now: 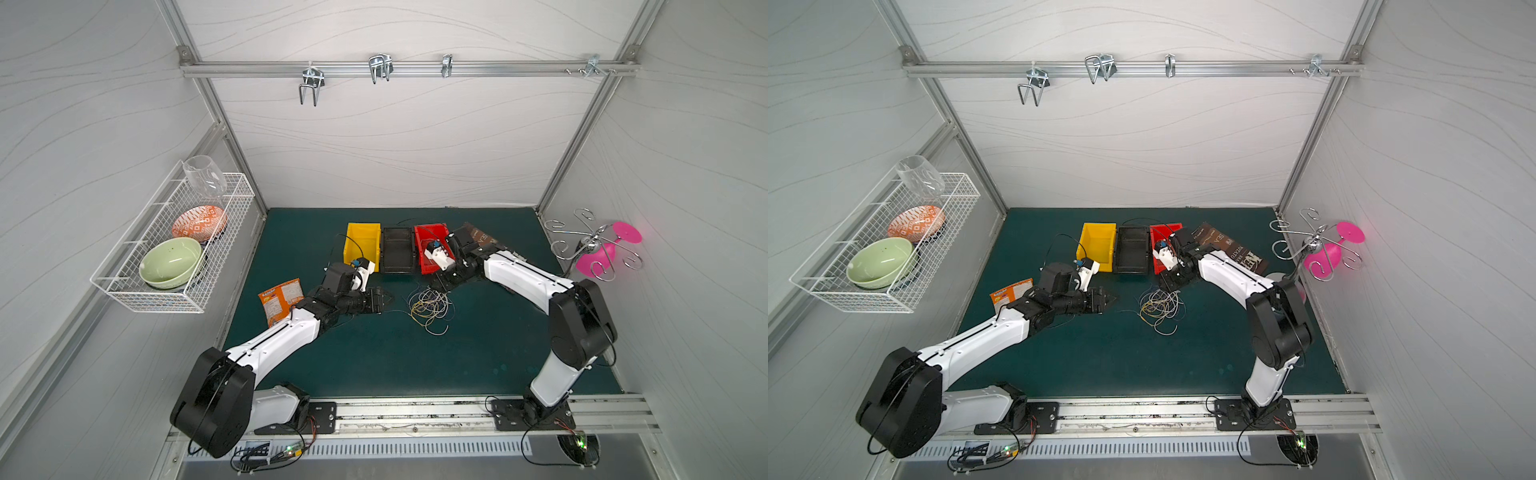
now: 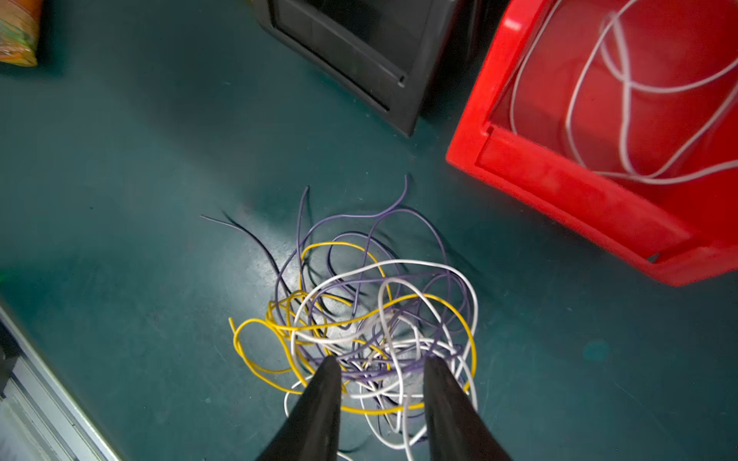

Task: Untangle and sort cables by color
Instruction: Untie the cable.

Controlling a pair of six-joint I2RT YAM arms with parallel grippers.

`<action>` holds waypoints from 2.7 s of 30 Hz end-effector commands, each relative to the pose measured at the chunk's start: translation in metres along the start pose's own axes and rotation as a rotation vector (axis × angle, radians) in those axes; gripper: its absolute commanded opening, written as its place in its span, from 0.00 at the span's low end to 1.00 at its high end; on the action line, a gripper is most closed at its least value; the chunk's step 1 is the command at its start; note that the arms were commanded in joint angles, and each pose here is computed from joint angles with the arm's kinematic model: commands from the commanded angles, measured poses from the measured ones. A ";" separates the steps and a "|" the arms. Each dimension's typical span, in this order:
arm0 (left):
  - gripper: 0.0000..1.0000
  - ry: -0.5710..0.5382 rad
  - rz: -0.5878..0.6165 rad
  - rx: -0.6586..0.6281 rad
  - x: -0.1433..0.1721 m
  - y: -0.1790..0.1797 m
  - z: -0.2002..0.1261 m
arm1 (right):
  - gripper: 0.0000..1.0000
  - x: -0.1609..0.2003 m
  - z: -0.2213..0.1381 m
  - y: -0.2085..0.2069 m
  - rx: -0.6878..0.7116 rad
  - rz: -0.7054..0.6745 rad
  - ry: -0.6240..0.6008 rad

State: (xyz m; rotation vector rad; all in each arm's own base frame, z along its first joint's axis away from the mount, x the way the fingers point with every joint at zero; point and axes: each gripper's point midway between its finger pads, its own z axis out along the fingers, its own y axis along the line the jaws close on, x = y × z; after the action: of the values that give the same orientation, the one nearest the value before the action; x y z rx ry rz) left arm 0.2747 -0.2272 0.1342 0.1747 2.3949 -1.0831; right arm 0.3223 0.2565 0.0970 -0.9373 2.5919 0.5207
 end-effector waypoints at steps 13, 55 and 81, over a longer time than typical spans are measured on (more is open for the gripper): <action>0.57 -0.053 0.051 0.042 -0.013 -0.016 -0.007 | 0.24 0.005 0.020 -0.006 0.028 0.003 0.052; 0.46 -0.248 0.360 0.336 -0.100 -0.112 0.015 | 0.00 -0.092 -0.210 0.132 -0.311 -0.175 -0.548; 0.53 -0.246 0.448 0.370 -0.081 -0.132 0.016 | 0.00 -0.090 -0.219 0.101 -0.295 -0.109 -0.580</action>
State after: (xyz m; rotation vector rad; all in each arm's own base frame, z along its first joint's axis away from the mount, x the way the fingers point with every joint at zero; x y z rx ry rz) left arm 0.3114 -0.3183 0.2363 0.5838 1.8835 -1.2368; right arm 0.2912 0.2799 0.3349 -0.8228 2.0165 0.9582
